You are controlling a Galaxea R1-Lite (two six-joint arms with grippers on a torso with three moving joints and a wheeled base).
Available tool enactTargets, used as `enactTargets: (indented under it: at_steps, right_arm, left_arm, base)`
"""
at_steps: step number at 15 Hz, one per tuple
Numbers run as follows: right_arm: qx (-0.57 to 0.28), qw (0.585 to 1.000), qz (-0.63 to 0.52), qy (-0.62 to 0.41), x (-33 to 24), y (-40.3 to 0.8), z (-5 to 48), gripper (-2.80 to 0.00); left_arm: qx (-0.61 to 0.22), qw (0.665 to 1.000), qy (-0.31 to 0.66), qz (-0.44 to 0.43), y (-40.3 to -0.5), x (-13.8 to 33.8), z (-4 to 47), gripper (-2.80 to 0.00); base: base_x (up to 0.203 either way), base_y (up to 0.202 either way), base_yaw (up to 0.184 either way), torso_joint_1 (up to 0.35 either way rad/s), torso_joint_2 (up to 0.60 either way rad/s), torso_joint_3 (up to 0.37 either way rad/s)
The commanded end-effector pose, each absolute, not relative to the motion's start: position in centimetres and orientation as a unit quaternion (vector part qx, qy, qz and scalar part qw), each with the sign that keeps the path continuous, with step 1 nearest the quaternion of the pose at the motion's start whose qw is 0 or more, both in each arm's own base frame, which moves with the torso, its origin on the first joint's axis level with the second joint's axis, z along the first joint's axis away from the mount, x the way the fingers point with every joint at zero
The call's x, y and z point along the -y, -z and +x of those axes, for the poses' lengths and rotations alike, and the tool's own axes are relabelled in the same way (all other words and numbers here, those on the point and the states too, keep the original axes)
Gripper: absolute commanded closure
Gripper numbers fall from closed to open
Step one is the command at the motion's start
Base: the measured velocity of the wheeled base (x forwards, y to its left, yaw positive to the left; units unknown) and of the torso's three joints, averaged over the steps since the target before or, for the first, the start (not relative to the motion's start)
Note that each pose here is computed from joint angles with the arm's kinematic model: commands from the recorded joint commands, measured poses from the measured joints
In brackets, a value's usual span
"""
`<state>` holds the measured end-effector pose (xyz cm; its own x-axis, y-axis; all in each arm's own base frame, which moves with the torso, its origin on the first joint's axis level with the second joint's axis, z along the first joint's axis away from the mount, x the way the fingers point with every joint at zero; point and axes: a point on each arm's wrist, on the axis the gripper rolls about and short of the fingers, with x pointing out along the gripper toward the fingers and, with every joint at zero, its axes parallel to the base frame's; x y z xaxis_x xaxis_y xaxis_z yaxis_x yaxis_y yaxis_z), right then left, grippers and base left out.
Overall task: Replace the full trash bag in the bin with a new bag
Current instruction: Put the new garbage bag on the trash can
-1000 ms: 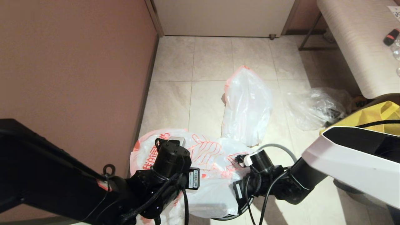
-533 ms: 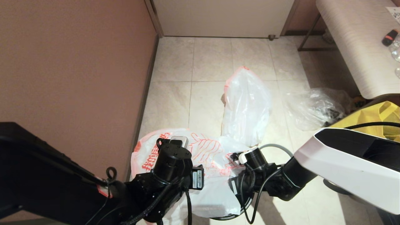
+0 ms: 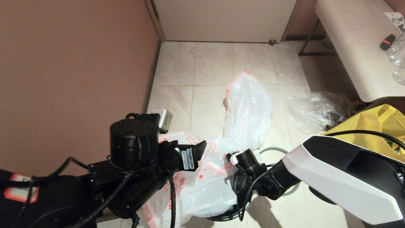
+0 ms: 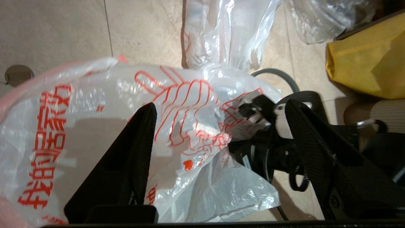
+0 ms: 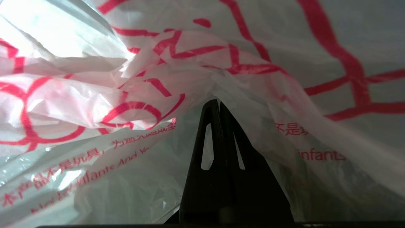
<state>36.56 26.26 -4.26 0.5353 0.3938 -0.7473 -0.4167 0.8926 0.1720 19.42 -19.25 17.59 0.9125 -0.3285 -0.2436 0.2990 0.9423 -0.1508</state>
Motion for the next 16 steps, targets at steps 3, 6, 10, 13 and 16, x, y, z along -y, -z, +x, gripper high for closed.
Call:
enactTargets:
  at_steps: [3,6,10,13,16]
  right_arm:
    - [-0.505,0.835,-0.054,-0.21,-26.6,6.0,36.9,0.0]
    - [-0.549,0.803,-0.1,-0.209,-26.8,6.0,36.4,0.0]
    - [-0.541,0.809,-0.147,-0.174,-27.3,4.8,34.8,0.0]
    - [-0.523,0.812,-0.164,-0.2,-29.5,3.3,32.9,0.0]
    - [-0.515,0.816,-0.17,-0.2,-30.4,3.9,33.3,0.0]
  left_arm:
    - [-0.099,0.978,0.163,-0.079,-19.9,18.1,18.6,-2.8]
    - [-0.091,0.98,0.155,-0.085,-20.4,17.7,18.8,-2.8]
    - [-0.078,0.981,0.151,-0.094,-21.4,17.1,18.7,-2.8]
    - [-0.074,0.982,0.143,-0.098,-22.3,16.4,18.6,-2.8]
    - [-0.07,0.982,0.14,-0.101,-22.9,15.8,18.6,-2.8]
  base:
    - [0.0,0.0,0.0,0.0,0.0,0.0]
    - [0.0,0.0,0.0,0.0,0.0,0.0]
    - [0.0,0.0,0.0,0.019,0.02,-0.008]
    - [0.0,0.0,0.0,0.0,0.0,0.0]
    - [0.0,0.0,0.0,0.0,0.0,0.0]
